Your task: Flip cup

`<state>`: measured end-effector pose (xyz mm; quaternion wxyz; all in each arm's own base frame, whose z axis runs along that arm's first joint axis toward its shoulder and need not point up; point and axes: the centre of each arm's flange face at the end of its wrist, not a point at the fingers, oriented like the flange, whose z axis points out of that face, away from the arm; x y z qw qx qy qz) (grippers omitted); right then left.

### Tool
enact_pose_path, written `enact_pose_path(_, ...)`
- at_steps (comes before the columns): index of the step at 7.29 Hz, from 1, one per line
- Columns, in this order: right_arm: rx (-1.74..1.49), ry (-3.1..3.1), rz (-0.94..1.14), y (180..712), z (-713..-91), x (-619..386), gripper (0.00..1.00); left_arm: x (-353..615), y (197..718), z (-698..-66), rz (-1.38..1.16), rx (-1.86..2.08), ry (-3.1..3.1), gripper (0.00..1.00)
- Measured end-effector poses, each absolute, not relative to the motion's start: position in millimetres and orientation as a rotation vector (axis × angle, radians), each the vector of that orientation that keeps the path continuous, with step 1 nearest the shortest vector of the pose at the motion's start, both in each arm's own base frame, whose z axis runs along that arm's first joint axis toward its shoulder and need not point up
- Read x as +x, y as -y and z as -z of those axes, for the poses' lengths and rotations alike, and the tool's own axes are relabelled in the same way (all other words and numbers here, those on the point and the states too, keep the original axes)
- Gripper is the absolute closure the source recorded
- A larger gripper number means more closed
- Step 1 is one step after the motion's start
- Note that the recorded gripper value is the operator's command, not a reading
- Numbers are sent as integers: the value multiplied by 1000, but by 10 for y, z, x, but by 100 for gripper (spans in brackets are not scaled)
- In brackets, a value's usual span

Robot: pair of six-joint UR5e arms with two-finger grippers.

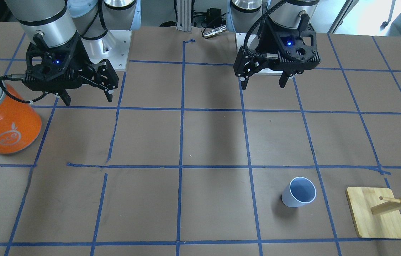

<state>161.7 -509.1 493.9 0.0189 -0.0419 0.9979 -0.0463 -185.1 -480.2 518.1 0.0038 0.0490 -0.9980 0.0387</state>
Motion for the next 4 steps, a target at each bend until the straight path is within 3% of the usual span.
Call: enact_pose_path(4, -110, -3099, 146, 5092, -4948, 1616, 0, -1853, 4799, -5180, -121, 153, 3128, 0)
